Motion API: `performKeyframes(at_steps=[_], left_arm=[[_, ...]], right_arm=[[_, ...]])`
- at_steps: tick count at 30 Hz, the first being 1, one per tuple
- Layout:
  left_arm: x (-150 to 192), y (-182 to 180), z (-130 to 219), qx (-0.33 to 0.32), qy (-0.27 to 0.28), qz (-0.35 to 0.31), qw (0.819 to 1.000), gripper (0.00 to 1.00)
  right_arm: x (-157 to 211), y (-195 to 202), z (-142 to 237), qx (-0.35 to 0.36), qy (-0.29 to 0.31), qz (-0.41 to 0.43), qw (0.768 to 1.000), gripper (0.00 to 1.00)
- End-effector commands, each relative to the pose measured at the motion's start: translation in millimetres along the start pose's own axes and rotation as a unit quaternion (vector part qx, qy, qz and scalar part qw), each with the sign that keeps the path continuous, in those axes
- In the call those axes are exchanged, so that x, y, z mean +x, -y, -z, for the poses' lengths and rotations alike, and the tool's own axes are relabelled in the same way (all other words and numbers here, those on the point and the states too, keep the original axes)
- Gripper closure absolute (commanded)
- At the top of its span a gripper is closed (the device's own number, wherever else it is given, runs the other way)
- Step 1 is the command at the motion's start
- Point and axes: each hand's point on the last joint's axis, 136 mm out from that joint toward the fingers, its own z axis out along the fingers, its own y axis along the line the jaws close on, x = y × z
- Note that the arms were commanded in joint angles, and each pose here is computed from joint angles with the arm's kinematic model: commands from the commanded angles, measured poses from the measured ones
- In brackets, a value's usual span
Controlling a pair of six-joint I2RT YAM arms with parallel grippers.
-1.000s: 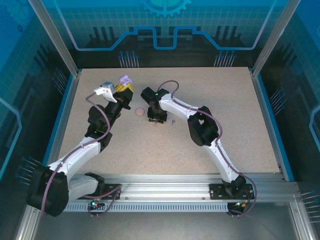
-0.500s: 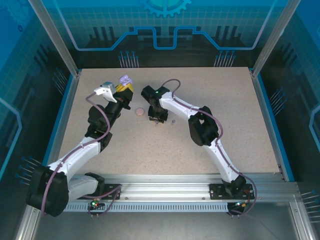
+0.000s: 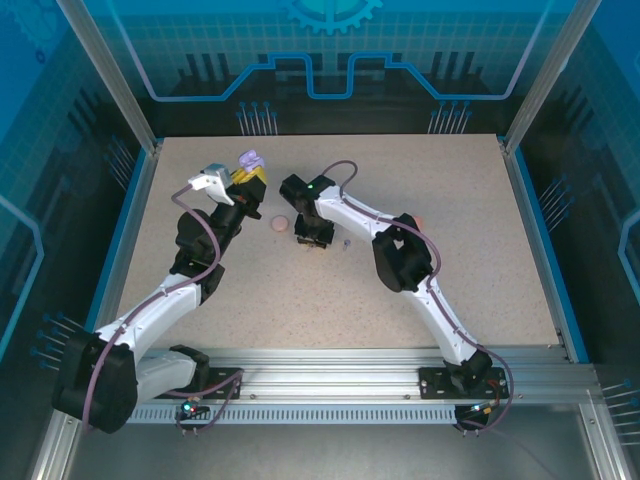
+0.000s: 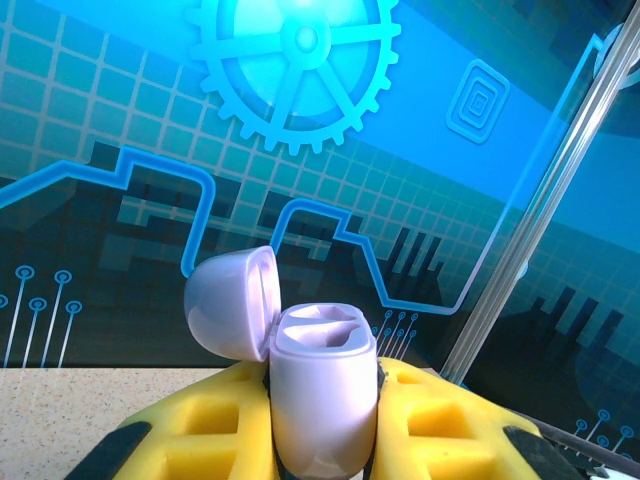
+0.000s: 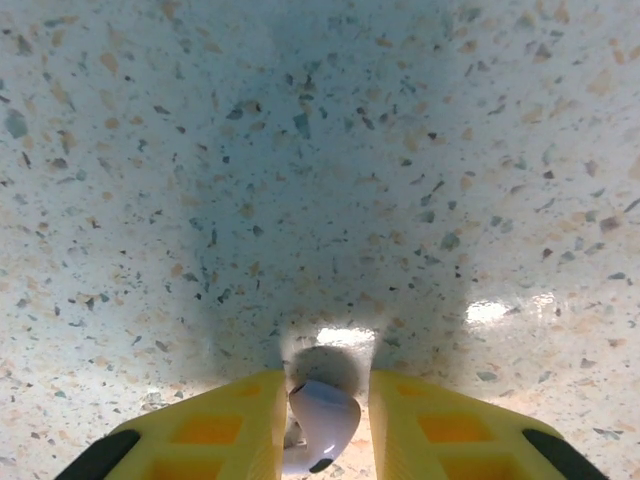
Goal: Insert wireless bluetooth earbuds into charging case
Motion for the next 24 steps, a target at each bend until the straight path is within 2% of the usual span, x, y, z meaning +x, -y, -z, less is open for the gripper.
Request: performKeyframes(at_steps=[1,16,24], left_arm=[[-7.2,9.7,1.8,0.018,0.012,-0.009,1.0,1.0],[-6.2,9.3,2.0,0.018,0.01,-0.005,1.0,1.0],[-7.2,9.7,3.2,0.018,0.011,-0.006,1.0,1.0]], right_arm=[[6.2,2.3,-9.8,0.017,-0.01,-0.008,1.0,0.71],[23.4,-3.3,-14.0,0.018,-0.029,-0.034,0.999,0.68],[21.3,3.3,-15.1,0.027,-0.025,-0.023,0.999,0.74]])
